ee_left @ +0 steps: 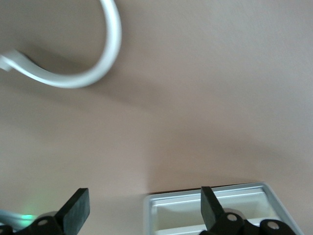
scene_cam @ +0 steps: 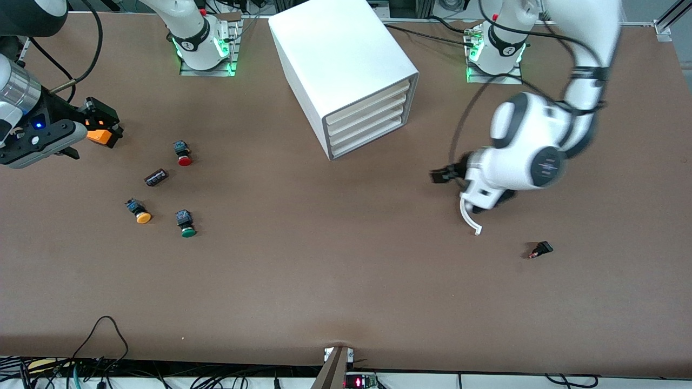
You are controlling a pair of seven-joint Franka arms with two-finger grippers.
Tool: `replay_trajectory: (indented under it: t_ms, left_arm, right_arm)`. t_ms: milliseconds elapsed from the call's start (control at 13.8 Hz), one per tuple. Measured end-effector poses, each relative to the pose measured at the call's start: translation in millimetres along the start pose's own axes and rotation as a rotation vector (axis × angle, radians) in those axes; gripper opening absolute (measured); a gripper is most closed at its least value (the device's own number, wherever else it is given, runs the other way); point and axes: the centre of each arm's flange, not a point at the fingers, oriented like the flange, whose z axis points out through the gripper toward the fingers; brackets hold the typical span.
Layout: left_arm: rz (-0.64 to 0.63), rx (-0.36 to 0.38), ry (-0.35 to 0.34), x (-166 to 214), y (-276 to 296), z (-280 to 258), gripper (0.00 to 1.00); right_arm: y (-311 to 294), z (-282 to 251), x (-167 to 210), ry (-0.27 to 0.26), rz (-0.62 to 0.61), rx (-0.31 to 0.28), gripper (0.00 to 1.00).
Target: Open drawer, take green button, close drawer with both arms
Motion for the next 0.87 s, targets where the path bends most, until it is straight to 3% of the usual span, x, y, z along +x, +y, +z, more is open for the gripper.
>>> replay_trajectory:
  t_ms: [363,654,872]
  left_arm:
    - [0.082,0.099,0.008,21.4,-86.3,-80.6,1.00]
    - [0.119,0.192,0.072,-8.7,-131.7,-143.0,1.00]
    - [0.119,0.202,0.124,-43.5,-145.8,-180.7,1.00]
  right_arm:
    - [5.8,-9.8,-8.6,0.015,0.015,-0.005,1.00]
    - [4.1,-13.6,-9.8,0.021,0.015,-0.008,1.00]
    - [4.3,-13.6,-9.8,0.021,0.017,-0.008,1.00]
